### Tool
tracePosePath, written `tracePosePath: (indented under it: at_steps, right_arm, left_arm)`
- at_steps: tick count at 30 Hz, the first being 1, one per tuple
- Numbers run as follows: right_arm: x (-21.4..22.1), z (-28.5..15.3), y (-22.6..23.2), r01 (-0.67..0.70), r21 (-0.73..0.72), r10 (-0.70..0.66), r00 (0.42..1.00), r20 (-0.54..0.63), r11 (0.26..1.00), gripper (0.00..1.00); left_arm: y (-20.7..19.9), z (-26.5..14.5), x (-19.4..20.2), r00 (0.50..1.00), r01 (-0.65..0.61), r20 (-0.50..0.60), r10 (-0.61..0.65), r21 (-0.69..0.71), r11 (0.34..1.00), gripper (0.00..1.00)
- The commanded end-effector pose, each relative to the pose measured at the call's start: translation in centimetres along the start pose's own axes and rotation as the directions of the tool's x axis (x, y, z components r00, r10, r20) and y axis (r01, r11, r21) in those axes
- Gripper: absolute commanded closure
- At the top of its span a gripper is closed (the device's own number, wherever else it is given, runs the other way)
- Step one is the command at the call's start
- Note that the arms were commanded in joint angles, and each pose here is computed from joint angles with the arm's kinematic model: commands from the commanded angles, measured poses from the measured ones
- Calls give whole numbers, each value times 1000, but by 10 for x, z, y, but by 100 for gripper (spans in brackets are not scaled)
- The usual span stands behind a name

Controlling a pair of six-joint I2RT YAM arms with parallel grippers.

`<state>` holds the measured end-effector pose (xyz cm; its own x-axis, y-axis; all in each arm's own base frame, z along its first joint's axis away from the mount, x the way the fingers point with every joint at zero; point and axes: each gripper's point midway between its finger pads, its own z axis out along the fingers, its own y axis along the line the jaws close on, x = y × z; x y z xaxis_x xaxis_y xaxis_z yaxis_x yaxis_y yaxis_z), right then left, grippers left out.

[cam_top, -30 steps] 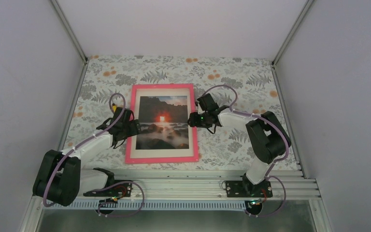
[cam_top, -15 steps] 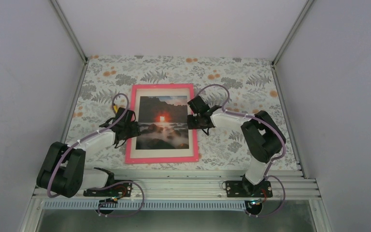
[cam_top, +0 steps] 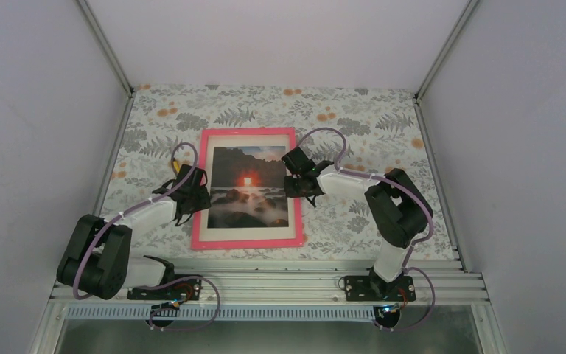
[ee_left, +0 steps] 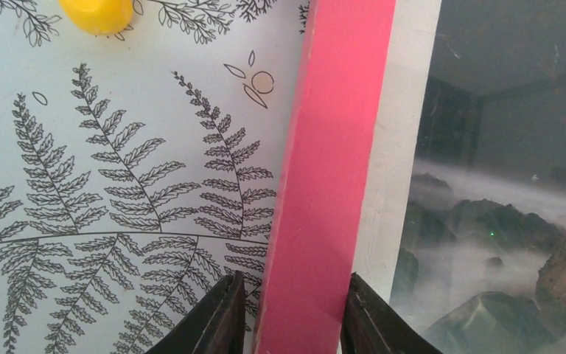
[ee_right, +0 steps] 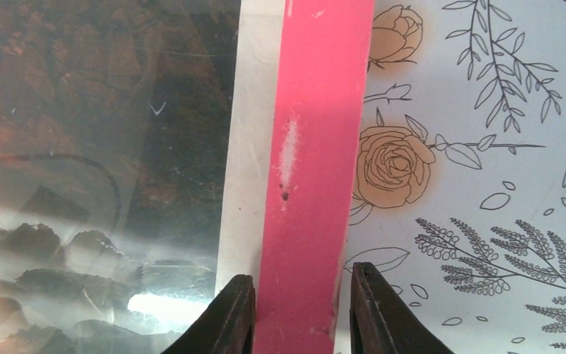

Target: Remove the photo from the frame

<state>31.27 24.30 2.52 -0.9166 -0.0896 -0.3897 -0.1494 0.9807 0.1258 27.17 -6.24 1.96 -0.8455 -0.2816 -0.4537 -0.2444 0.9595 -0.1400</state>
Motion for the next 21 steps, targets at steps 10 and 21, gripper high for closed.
tracePosePath:
  at_steps: [10, 21]
  right_arm:
    - [-15, -12, 9, -13, 16, 12, 998, 66, 1000, 89]
    - [-21, -26, 11, -17, 18, 15, 994, 104, 1000, 96]
  left_arm:
    - [-2, -14, -17, 999, 0, 49, 1, -35, 999, 82]
    - [-2, -29, -29, 995, 18, 96, -14, -39, 999, 85]
